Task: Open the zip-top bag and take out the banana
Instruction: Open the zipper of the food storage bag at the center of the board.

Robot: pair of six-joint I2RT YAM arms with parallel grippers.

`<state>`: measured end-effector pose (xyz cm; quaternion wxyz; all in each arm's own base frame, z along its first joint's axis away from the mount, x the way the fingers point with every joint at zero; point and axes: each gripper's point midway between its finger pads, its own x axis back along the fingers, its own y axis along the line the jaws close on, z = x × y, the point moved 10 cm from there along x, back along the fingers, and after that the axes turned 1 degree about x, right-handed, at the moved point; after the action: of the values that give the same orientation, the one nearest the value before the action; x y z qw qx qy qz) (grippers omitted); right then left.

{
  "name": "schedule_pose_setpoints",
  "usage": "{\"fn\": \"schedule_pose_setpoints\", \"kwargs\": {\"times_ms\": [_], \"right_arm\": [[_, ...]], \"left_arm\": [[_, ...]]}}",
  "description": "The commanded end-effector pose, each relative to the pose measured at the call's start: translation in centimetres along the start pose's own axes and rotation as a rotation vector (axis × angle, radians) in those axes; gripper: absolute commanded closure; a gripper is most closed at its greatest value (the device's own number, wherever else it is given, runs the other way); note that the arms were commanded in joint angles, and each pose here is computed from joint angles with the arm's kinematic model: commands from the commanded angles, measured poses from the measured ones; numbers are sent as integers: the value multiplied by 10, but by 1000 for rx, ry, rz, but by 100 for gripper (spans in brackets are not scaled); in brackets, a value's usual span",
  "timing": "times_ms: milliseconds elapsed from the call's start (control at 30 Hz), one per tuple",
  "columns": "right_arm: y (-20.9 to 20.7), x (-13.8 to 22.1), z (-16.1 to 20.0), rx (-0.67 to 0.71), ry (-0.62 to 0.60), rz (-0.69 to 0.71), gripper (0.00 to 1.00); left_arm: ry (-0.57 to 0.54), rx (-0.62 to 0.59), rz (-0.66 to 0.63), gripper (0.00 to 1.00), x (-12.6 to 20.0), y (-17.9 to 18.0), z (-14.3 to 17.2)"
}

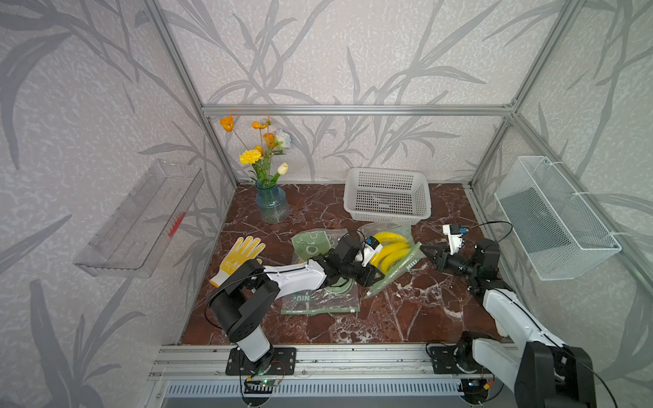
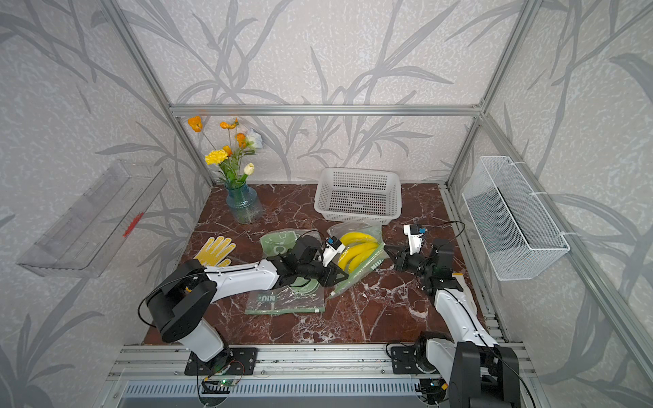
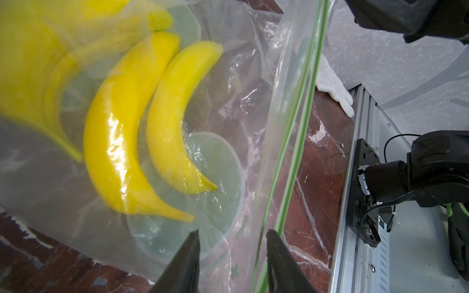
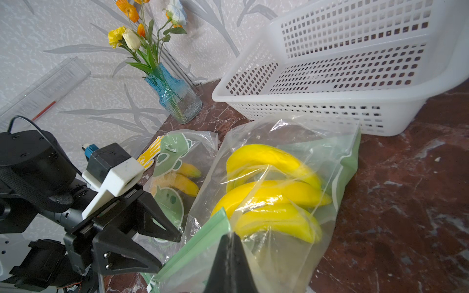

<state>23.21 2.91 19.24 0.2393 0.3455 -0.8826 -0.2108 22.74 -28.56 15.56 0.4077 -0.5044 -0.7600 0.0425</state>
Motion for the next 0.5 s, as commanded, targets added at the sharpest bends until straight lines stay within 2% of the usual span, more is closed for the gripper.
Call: {"fn": "schedule_pose_setpoints", "kwargs": {"times_ms": [0, 200, 467], "right_arm": [[0, 1, 0, 4, -15, 8, 100], [-2, 2, 2, -4, -29, 41, 100], [0, 4, 2, -5, -42, 44, 100]], "left_arm": [[18, -6, 22, 58, -4, -3, 5], [61, -7, 33, 60, -16, -13, 17], [70, -15, -15, 63, -16, -13, 21]]}}
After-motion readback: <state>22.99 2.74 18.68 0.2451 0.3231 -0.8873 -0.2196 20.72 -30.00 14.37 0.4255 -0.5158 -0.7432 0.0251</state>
